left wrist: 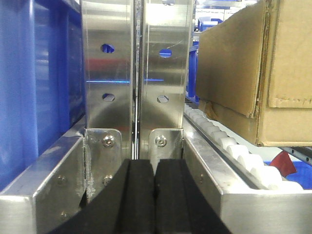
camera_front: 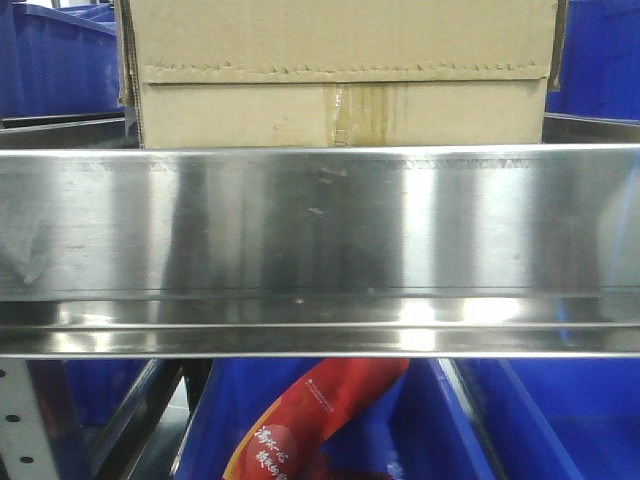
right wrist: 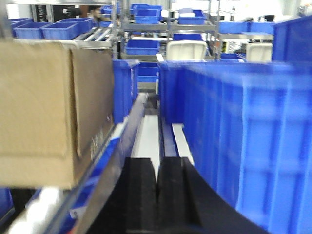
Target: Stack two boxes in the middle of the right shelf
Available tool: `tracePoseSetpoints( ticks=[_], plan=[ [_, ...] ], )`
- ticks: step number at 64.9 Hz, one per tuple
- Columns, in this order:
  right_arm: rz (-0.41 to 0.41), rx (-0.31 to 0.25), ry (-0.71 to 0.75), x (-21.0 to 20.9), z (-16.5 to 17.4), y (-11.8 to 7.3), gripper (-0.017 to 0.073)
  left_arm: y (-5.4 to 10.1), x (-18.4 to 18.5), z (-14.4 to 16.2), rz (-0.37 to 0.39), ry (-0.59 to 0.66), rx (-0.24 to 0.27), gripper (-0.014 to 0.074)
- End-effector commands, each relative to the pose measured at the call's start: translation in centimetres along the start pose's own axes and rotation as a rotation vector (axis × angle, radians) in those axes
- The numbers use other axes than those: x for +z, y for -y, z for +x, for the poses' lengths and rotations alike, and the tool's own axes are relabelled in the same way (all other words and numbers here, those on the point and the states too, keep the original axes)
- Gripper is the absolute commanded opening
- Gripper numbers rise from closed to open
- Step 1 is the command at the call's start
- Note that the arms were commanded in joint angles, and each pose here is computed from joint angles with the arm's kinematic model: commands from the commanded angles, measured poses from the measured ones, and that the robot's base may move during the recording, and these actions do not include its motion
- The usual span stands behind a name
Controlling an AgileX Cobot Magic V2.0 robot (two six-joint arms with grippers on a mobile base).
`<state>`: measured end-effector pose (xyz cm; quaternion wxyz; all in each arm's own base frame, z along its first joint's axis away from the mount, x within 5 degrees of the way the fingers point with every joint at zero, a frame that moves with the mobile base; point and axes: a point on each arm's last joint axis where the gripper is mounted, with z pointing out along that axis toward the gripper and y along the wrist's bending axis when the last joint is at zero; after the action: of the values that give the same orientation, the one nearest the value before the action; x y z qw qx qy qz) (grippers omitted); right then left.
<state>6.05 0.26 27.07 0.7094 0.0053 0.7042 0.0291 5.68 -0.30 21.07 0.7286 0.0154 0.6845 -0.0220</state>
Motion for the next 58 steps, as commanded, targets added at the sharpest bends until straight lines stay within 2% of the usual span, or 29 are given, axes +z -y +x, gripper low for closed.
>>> tracePoseSetpoints(
  ticks=[1, 17, 33, 58],
  plan=[
    [0.012, 0.0, 0.033, -0.4, 1.8, 0.2, -0.0162, 0.0, -0.1, -0.3, -0.001, 0.032, -0.002, -0.0111],
    [0.018, 0.001, 0.006, -0.5, 6.4, 0.4, -0.0162, 0.0, -0.1, -0.3, -0.001, 0.034, -0.002, -0.0111],
    [0.021, 0.002, 0.066, -0.5, 5.9, 0.5, -0.0162, 0.0, -0.1, -0.3, -0.001, 0.034, -0.002, -0.0111],
    [0.021, 0.002, 0.066, -0.5, 5.9, 0.5, -0.0162, 0.0, -0.1, -0.3, -0.001, 0.034, -0.002, -0.0111]
  ],
)
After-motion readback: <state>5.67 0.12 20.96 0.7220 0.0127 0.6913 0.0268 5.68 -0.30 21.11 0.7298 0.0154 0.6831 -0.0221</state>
